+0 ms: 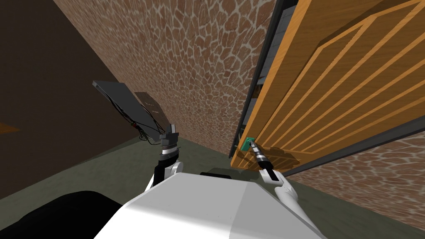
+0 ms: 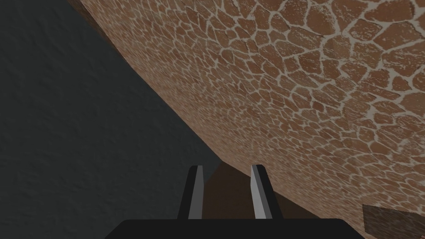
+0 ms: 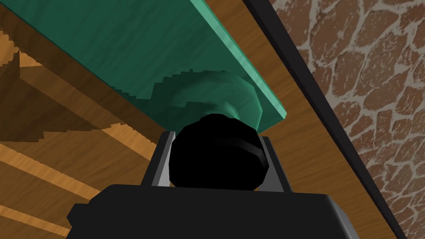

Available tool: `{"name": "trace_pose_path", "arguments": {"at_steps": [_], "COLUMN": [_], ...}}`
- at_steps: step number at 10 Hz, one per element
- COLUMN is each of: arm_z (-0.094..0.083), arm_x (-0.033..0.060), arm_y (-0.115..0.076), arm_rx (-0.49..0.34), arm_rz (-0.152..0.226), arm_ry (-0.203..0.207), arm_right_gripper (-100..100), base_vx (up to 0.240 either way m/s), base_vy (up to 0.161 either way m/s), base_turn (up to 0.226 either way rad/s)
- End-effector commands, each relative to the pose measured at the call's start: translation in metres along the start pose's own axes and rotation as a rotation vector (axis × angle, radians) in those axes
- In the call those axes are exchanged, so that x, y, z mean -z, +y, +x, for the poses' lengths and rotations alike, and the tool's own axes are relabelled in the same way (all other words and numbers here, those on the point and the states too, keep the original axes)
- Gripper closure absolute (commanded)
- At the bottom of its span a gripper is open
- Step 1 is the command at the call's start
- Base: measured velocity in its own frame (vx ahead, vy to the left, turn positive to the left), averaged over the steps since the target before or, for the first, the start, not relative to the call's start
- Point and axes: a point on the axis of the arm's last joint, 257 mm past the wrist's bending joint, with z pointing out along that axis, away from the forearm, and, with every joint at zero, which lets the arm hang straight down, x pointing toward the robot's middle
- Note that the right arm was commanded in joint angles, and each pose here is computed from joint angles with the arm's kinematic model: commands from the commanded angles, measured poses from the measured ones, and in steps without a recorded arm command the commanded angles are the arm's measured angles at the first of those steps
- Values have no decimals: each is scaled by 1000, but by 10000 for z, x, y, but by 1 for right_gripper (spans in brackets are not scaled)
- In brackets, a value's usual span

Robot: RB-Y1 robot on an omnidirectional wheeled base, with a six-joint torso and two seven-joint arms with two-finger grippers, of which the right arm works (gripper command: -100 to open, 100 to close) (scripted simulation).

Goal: Pull the door open

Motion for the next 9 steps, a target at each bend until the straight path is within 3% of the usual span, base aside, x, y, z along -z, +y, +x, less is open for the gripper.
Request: {"name": "trace_pose_path", "arguments": {"at_steps": [1,3,5,6,8,9], "arm_z": [24,34,56,56,80,80], "arm_x": [-36,-73,-147,-147,-223,-223], "arm_y": [15,27,50,50,74,74], "arm_rx": [-77,-140,-255,-268,-384,-399], "arm_rz": [1,2,5,4,6,6], "arm_ry": [-7,-14,-28,-28,-41,-41], "arm_right_gripper": [100,100,100,100,100,100], "base_vx": [-64,-75,-71,-65,-84,-69], "base_vy": [-30,-39,-49,-43,-40,-45], "base_turn": [41,66,71,50,68,46]}}
